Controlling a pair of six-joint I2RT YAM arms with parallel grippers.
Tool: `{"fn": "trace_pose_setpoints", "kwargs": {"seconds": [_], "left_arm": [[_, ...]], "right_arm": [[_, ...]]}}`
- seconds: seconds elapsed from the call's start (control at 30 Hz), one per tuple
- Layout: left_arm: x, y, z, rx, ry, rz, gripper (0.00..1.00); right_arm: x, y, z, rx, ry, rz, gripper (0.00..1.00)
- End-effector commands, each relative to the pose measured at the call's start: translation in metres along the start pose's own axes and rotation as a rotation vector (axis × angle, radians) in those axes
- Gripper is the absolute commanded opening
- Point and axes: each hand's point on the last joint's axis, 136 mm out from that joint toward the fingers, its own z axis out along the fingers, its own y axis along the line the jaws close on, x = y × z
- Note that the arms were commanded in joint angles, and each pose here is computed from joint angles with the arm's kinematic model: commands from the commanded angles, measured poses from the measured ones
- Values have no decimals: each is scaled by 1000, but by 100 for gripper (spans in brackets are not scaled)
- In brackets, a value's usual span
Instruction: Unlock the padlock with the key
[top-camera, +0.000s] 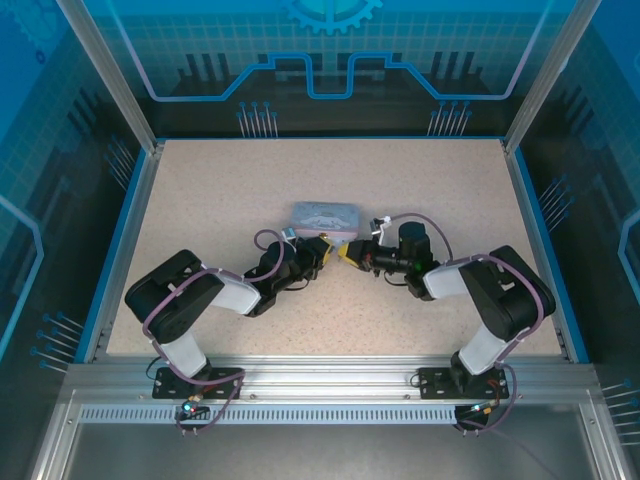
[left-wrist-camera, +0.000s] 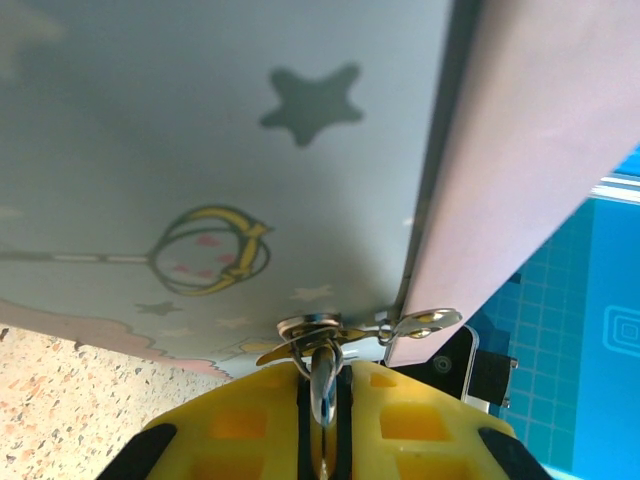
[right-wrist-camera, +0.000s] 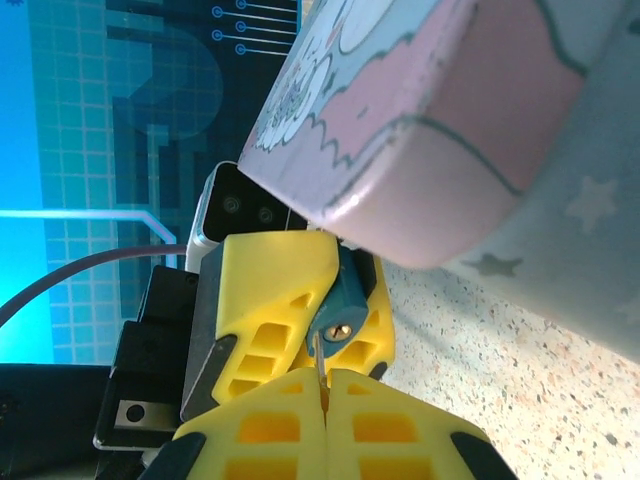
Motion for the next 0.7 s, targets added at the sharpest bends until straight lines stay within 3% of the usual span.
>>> {"fn": "trace_pose_setpoints", "kwargs": {"seconds": [0.0,0.67], "left_arm": [[10,-29,-1,89,37,-1,0],[9,-31,-2,95,35,-5,0]], "right_arm": [[9,6,-3,-8,9,-13,0],[3,5,8,4,9,-14,0]]}}
